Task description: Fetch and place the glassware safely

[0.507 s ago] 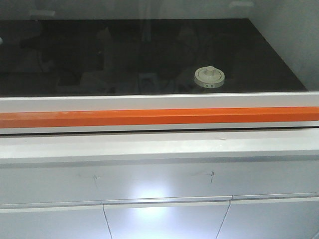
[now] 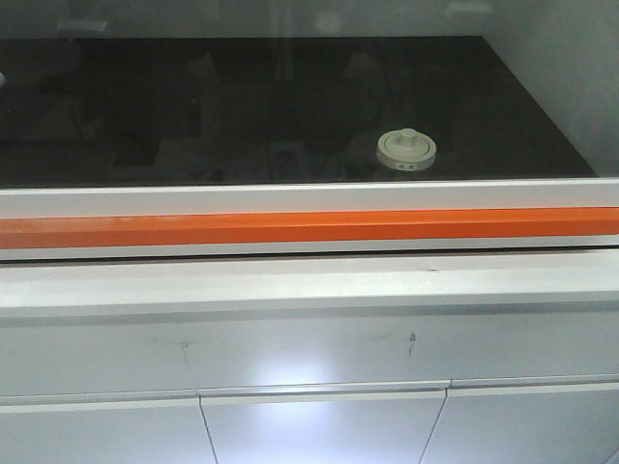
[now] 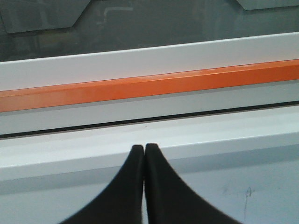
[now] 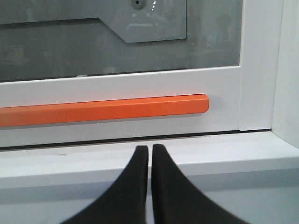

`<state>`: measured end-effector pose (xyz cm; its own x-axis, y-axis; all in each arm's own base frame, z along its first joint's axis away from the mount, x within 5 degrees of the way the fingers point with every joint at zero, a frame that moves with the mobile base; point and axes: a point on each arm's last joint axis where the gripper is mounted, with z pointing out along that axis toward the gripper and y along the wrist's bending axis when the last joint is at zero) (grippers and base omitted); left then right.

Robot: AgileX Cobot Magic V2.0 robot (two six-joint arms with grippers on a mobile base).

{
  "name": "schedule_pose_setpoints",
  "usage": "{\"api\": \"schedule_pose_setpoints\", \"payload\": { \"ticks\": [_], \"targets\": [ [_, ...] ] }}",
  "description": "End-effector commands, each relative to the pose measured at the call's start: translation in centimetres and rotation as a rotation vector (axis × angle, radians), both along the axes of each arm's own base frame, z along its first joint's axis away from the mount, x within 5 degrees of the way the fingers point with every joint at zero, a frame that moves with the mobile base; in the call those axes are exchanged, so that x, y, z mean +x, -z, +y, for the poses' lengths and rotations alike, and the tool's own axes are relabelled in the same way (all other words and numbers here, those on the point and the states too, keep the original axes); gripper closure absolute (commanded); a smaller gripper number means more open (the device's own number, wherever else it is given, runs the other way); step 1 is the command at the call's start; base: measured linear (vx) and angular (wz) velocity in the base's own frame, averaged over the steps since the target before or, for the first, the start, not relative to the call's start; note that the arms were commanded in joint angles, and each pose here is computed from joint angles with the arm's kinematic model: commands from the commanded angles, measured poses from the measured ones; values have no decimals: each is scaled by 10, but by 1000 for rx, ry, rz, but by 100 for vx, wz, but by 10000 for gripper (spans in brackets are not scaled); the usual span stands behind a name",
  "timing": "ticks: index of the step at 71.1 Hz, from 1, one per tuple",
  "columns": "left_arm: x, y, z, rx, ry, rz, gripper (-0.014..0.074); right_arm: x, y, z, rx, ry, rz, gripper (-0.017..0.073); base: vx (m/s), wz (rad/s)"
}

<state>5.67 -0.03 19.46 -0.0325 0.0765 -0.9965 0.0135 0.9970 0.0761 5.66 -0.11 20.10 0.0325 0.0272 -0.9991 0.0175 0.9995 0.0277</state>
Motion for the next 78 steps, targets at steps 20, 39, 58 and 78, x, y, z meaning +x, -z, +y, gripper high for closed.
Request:
{"api": "schedule_pose_setpoints", "payload": {
  "ticks": [20,39,58,78],
  "targets": [
    [0,2,-1,-12,10,-61,601,0,-1,1,-13,-5,-65,563,0,0],
    [0,2,-1,-12,10,-61,601,0,-1,1,-13,-5,-65,563,0,0],
    [0,1,-1,-12,10,-65,601,0,-2,1,-14,-6,-82,563,0,0],
    [0,0,-1,-21,11,-78,601,-1,-3,1,-14,-7,-87,563,0,0]
  ]
}}
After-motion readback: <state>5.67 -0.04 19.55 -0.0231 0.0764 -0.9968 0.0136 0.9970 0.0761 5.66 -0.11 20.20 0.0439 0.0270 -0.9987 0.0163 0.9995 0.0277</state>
